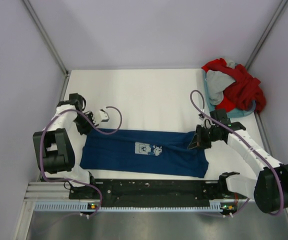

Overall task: Fold and stack the t-shirts
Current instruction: Fold the other side of the tshirt into a rectangle

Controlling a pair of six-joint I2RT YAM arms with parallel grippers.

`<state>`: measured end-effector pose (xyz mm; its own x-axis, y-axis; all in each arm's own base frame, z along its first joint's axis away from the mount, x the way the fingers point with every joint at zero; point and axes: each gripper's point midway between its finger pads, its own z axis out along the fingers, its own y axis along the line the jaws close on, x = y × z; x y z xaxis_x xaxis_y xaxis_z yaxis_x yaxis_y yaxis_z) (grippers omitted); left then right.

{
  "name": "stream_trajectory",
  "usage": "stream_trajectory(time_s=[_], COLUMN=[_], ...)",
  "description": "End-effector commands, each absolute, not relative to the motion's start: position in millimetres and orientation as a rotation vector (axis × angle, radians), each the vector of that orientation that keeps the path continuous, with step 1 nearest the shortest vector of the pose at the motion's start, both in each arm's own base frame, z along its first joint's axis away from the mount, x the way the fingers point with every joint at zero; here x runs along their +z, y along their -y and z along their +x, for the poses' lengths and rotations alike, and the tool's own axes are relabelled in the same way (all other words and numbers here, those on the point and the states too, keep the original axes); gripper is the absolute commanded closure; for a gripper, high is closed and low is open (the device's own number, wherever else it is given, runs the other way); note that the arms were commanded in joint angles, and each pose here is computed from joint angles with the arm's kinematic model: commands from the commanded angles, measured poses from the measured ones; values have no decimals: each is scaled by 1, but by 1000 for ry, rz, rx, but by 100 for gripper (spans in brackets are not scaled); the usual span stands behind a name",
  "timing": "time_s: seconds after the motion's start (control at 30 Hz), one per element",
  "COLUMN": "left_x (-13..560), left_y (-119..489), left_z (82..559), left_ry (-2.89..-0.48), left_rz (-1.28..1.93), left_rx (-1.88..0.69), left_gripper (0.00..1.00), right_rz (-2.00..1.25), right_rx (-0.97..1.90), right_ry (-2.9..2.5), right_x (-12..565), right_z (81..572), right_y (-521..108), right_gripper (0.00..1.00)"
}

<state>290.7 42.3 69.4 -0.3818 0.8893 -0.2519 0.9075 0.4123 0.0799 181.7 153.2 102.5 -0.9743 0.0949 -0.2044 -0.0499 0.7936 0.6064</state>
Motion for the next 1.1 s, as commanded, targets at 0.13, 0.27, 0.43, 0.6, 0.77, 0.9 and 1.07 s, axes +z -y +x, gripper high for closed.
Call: stream_trajectory(time_s=[0.13, 0.27, 0.43, 0.6, 0.77, 0.9, 1.07], left_x=[50, 80, 128, 158, 159, 142, 124], left_y=[-49, -25, 83, 234, 337, 388, 428], left_z=[257, 280, 300, 272, 235, 212, 218], left_ry=[-2488, -2390, -2247, -2000, -1791, -1677, -1673], left_rz=[1676, 1603, 1585, 1673, 1784, 1852, 1820], left_rx=[-158, -205, -300, -612, -800, -865, -882], left_gripper=[52, 40, 38, 47, 55, 50, 47], right_rz=[183, 246, 392, 558, 710, 725, 712], right_rx=[974, 939, 864, 779, 761, 776, 754], right_ry=[-2827, -2874, -2909, -2787, -2719, -2721, -2765], right_x=[64, 52, 39, 48, 40, 35, 25], right_z=[174, 170, 161, 160, 146, 139, 131], right_y=[-158, -156, -147, -135, -127, -127, -125], right_gripper=[100, 93, 56, 48, 48, 49, 53])
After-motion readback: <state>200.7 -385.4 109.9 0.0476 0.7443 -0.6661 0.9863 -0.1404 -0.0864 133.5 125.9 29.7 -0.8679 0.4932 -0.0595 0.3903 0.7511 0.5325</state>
